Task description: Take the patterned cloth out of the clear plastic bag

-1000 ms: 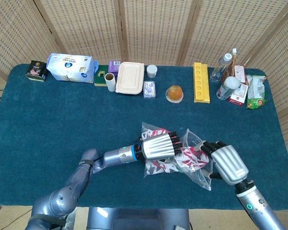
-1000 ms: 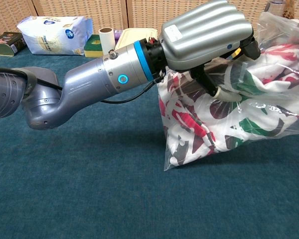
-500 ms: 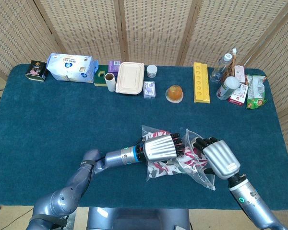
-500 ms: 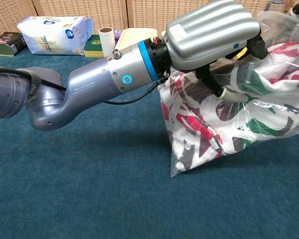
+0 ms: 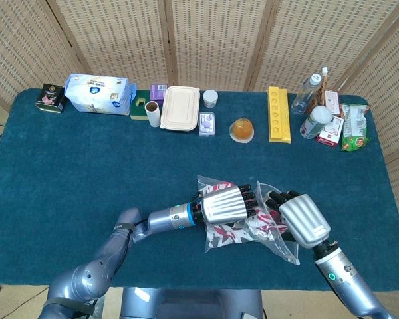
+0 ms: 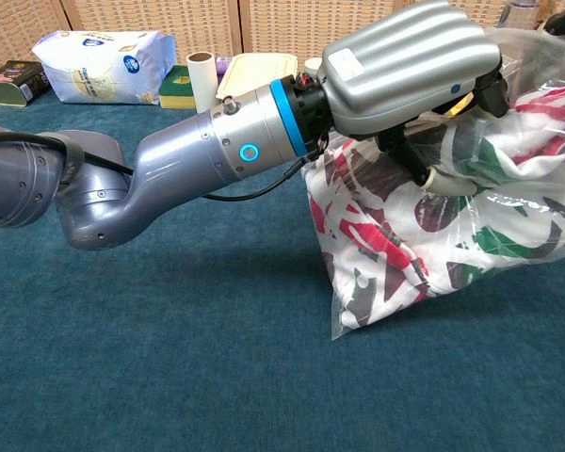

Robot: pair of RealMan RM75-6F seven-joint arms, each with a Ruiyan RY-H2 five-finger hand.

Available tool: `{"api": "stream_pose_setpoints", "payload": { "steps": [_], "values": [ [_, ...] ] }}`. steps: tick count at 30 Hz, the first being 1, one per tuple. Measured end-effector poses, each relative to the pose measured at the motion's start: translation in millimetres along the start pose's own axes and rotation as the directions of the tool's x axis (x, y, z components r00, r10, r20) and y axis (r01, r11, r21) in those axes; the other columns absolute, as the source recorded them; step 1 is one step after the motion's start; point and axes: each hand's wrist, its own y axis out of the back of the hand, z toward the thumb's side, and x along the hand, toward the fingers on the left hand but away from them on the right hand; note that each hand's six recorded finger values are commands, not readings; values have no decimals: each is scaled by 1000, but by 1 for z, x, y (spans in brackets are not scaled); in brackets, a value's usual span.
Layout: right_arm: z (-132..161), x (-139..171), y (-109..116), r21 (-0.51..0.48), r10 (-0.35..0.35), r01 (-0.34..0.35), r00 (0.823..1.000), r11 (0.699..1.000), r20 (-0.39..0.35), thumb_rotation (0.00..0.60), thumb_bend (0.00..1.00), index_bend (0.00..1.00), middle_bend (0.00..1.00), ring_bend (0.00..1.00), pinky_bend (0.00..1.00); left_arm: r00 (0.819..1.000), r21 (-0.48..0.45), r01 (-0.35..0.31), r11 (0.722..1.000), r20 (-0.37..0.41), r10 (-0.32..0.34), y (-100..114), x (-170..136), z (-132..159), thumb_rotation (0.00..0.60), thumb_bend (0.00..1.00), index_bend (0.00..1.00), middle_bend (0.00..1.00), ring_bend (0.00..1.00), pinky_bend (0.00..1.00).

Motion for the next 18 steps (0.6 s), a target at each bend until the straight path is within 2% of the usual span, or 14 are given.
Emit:
{"api": "stream_pose_setpoints", "payload": {
  "steps": [11,15,18],
  "values": [
    [-3,1,1,10,-33,33,999,999,22,600,357,628,501,629,565,1000,-5,4,1000,-10,-4,0,-3,-4,600,326,803,663,601,535],
    [-4,2,1,11,-41,41,999,999,31,600,361,641,512,643,573,1000,-19,2,1000,-22,-2,1,-5,-6,600,230,726,656,575,515],
    [-4,2,-1,8,-45,45,998,999,33,600,365,650,519,651,574,999,-40,-4,999,-44,2,1,-7,-9,600,136,634,608,530,491]
  ]
}}
